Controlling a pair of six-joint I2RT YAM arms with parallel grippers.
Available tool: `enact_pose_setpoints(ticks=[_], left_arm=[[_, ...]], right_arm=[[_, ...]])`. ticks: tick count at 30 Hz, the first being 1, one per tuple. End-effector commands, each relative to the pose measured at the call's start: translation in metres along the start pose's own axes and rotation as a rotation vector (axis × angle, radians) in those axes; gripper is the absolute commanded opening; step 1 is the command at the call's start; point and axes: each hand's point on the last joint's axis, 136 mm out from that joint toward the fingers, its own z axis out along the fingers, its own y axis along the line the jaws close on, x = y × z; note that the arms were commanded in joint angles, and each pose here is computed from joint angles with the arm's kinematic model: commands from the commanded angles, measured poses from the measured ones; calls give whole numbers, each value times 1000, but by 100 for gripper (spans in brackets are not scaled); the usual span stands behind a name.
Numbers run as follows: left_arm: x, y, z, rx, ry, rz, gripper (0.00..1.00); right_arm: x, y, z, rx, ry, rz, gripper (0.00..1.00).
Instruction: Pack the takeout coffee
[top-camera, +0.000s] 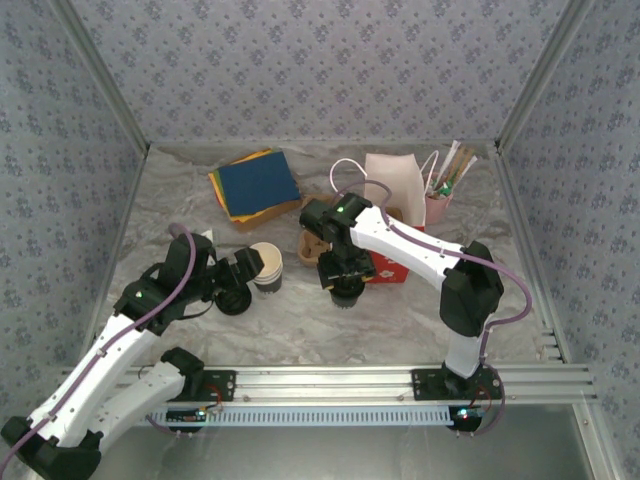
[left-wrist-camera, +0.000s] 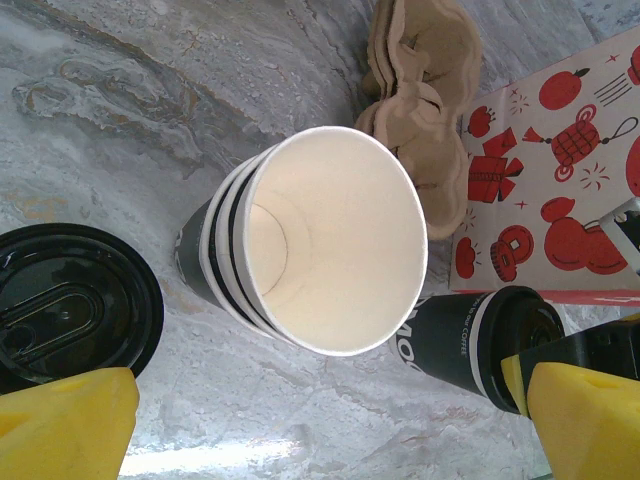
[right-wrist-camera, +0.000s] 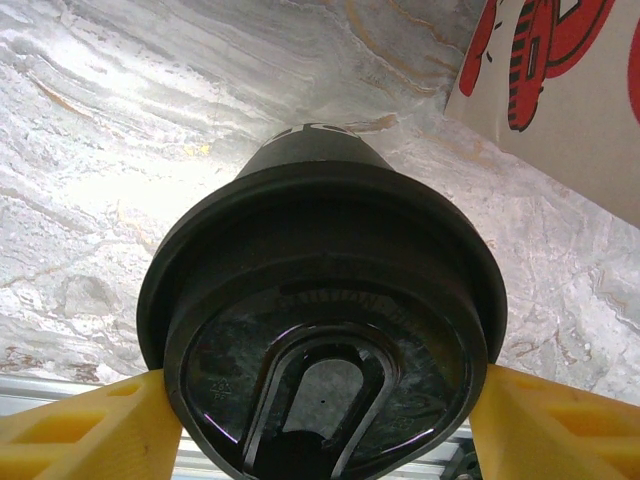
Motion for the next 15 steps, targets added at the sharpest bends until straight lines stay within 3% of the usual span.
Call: enact_pose_setpoints(ticks=[1, 15], left_arm=[[-2, -8, -6, 32, -12, 26, 100], [-1, -7, -5, 30, -10, 24, 100]], right_arm=[[4, -5, 6, 22, 23, 6, 70], [2, -5, -1, 31, -2, 2, 69]])
